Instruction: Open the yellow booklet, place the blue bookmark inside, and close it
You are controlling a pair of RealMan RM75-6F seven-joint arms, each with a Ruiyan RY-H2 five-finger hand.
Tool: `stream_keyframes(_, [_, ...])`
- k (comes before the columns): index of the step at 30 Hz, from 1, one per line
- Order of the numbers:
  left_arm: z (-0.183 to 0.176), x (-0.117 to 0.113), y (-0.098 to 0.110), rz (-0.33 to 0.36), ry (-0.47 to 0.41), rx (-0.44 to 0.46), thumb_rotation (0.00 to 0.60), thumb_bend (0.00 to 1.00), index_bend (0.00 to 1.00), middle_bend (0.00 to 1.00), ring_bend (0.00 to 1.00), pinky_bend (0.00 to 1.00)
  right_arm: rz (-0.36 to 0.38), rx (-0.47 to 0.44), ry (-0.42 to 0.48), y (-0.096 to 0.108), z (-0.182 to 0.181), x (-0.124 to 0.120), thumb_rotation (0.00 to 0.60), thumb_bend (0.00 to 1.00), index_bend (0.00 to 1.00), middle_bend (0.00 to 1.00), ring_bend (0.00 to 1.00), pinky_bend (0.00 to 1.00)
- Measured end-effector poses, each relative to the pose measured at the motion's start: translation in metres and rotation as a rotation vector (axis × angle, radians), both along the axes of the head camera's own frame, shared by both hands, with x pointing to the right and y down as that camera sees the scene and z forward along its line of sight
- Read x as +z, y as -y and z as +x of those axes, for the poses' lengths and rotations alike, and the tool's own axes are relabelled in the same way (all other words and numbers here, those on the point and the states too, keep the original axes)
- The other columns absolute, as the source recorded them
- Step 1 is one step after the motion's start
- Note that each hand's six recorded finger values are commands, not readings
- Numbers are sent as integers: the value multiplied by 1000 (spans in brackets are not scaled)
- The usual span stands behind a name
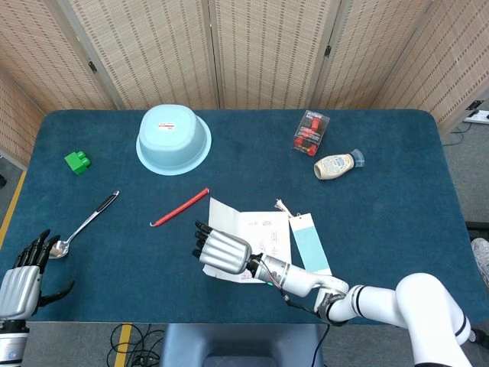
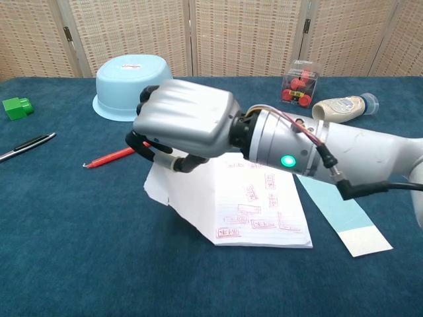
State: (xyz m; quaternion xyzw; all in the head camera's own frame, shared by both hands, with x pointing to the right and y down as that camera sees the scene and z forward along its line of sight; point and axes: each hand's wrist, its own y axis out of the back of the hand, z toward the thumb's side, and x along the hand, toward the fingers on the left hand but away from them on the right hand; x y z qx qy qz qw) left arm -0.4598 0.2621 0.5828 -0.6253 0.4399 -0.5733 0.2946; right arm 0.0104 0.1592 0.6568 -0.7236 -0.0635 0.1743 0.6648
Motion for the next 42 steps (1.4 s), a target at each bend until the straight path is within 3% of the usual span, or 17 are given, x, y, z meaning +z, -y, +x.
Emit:
stream_keyframes(5, [0,0,0,-3,0,0,600,233,116,41,94,168,2,-1,-25,3,-11,7,600,468,789,596,381,245])
stream_keyframes(7, [-1,0,-1,-3,1,-1,600,232,116,41,94,168,-1,6,-35,4,-15,10,600,408,732,531,354,243])
stream_keyframes(8, [-1,0,-1,-3,2,-2,600,232,116,41,94,168,-1,11,-40,5,-17,11,600,367,655,483,325,236])
stream_keyframes(12, [-3,0,-1,-3,4,-7,600,232,116,41,94,168,-4,28,-34,5,-21,9,600,153,100,222,184,159])
stream_keyframes(13, [-2,0,-1,-4,4,-7,600,232,116,41,94,168,-7,32,-26,5,-22,7,600,109,21,172,162,140])
stream_keyframes(14, [-2,1,-1,-4,4,-5,600,232,116,41,94,168,-10,38,-14,5,-23,4,600,89,4,149,154,135])
stream_keyframes(21, [0,2,0,-7,2,1,600,232,116,41,94,168,-28,77,43,13,-19,-12,600,0,0,47,94,122])
stream_keyframes(25, [-1,0,1,0,2,0,600,232,116,41,94,168,-23,100,60,21,-8,-21,600,0,0,62,93,121])
stream_keyframes(28, [-2,0,0,-1,4,-3,600,232,116,41,94,168,-14,111,51,27,7,-26,600,6,0,141,95,156])
stream_keyframes(35, [2,3,0,-9,-6,9,600,232,117,41,94,168,15,113,-57,36,71,-33,600,63,10,244,155,245])
stream_keyframes(42, [9,4,3,-8,-15,27,600,232,117,41,94,168,1,88,-241,21,146,-24,600,72,119,262,163,248])
